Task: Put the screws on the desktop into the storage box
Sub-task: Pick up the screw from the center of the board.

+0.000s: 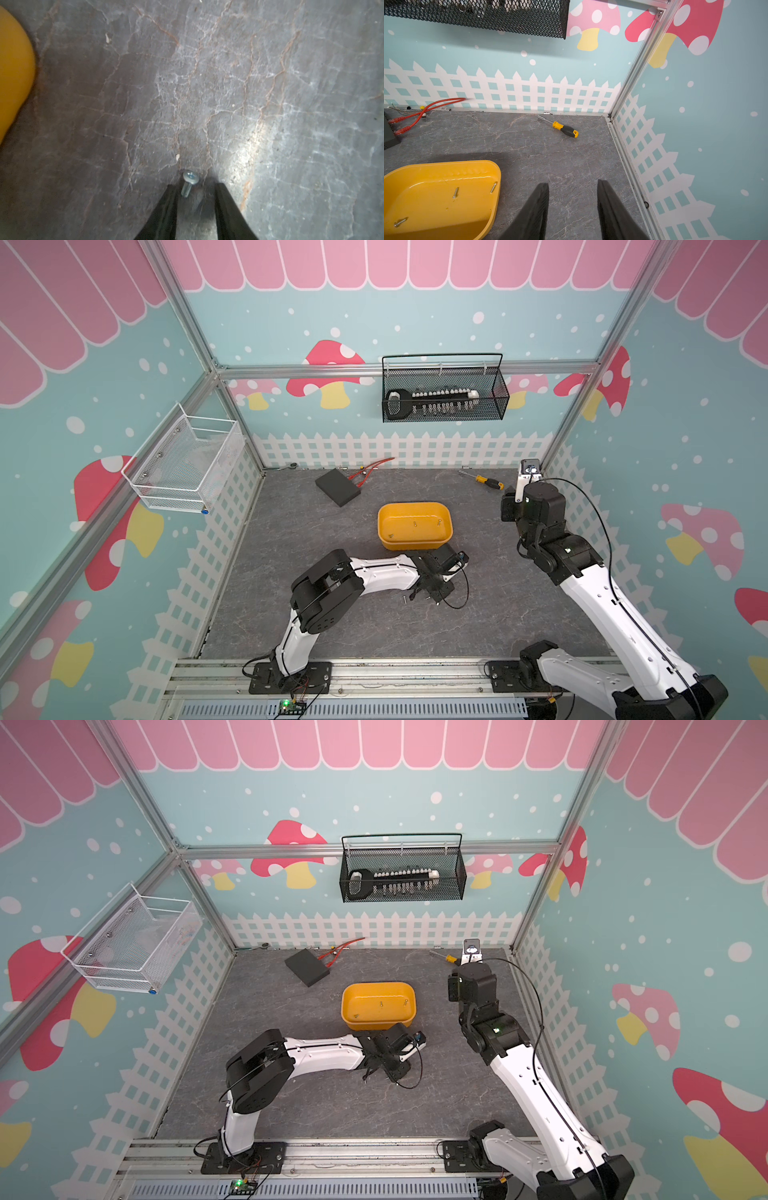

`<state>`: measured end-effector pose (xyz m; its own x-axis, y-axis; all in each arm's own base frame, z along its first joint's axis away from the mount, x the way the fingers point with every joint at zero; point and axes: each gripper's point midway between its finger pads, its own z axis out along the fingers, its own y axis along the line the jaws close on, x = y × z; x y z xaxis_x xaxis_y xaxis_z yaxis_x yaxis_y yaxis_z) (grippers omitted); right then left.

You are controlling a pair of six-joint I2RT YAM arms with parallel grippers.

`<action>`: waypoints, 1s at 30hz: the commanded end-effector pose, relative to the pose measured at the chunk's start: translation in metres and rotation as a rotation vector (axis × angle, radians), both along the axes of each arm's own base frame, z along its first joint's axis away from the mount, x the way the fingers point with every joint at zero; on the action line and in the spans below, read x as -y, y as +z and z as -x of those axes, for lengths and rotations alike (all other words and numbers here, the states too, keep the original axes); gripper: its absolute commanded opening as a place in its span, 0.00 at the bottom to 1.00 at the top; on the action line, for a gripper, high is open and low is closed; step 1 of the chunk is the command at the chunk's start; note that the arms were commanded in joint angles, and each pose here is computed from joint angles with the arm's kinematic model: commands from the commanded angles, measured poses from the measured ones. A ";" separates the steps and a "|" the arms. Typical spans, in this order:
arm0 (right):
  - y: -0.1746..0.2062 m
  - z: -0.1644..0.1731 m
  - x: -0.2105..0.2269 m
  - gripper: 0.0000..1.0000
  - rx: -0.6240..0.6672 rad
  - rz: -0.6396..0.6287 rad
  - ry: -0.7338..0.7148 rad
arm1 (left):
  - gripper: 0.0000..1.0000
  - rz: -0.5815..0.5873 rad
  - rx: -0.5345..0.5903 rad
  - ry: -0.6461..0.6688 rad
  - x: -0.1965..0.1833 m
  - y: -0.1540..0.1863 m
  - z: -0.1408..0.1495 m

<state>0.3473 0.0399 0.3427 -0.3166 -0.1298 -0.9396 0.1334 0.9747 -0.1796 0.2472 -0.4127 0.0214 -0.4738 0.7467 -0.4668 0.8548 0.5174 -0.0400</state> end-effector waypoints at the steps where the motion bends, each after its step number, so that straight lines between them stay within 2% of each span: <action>1: 0.002 0.001 0.002 0.44 0.018 -0.021 -0.005 | 0.30 -0.039 0.003 -0.020 0.000 -0.010 0.002; 21: 0.000 -0.002 -0.001 0.44 0.019 -0.031 0.012 | 0.00 -0.039 0.011 -0.020 -0.001 -0.004 0.003; 26: 0.002 -0.003 -0.002 0.44 0.024 -0.034 0.018 | 0.00 -0.027 0.023 -0.018 0.000 0.004 0.001; 30: 0.005 -0.005 -0.002 0.44 0.028 -0.028 0.017 | 0.00 0.025 0.014 -0.015 0.002 0.022 0.001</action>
<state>0.3492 0.0435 0.3435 -0.3082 -0.1217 -0.9435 0.1105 0.9805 -0.1626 0.2497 -0.4125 0.0235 -0.4613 0.7540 -0.4676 0.8589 0.5117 -0.0221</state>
